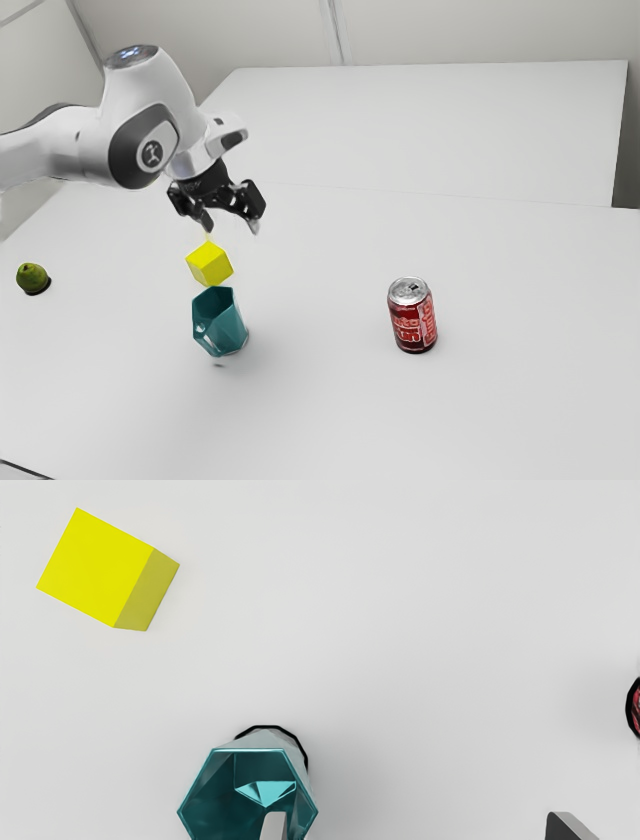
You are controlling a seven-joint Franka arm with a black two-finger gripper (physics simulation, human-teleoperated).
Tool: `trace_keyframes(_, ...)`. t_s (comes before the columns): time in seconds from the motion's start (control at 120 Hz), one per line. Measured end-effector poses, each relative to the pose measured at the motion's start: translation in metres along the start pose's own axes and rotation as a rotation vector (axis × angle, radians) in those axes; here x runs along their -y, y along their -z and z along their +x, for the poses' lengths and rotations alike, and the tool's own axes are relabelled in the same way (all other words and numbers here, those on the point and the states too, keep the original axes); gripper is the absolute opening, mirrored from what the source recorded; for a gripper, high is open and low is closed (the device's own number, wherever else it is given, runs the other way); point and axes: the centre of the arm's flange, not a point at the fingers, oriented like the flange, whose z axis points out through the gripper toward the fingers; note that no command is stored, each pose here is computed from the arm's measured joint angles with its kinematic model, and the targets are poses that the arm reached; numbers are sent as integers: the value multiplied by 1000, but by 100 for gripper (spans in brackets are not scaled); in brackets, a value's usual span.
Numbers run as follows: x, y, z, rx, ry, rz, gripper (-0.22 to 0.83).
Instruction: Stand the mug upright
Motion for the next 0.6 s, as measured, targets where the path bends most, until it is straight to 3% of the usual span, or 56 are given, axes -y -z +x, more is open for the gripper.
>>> trace_keyframes(0.275, -10, 34, 26, 113, -20, 0, 59)
trace_keyframes(0.6, -8, 73, 46, 91, -15, -12, 59)
